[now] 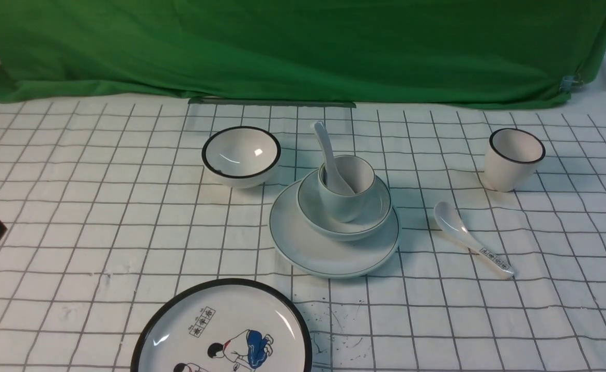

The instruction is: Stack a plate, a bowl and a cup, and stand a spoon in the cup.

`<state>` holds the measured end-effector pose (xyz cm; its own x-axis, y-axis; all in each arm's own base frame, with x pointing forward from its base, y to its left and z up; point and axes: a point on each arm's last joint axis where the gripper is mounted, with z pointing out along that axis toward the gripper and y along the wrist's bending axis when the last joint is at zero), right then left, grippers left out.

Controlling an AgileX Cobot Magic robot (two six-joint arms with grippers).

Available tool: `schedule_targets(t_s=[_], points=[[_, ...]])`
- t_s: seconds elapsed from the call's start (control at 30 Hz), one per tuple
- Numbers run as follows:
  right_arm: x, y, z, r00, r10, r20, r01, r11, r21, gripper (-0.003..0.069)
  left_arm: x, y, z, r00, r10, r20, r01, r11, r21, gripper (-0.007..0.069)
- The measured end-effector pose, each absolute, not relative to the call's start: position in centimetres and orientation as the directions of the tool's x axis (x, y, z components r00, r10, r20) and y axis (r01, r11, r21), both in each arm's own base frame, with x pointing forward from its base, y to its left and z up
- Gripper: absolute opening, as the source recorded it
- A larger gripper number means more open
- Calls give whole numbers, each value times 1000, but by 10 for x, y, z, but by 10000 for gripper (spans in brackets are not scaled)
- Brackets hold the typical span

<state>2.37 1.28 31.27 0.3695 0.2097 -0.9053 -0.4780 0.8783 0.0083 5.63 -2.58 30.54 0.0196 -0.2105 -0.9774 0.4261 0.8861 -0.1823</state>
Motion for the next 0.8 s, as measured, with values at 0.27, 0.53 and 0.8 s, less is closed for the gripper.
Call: schedule_targets(t_s=[0.27, 0.53, 0.8], points=[[24, 13, 313, 369, 210, -905, -478, 878, 9, 204, 52, -22, 304, 61, -188, -980, 404, 903, -148, 1], [24, 13, 313, 369, 210, -905, -478, 878, 9, 217, 47, -6, 257, 106, -136, -985, 123, 985, -123, 1], [24, 13, 313, 369, 210, -905, -478, 878, 9, 232, 57, 0, 199, -53, -48, -997, -11, 999, -47, 1]])
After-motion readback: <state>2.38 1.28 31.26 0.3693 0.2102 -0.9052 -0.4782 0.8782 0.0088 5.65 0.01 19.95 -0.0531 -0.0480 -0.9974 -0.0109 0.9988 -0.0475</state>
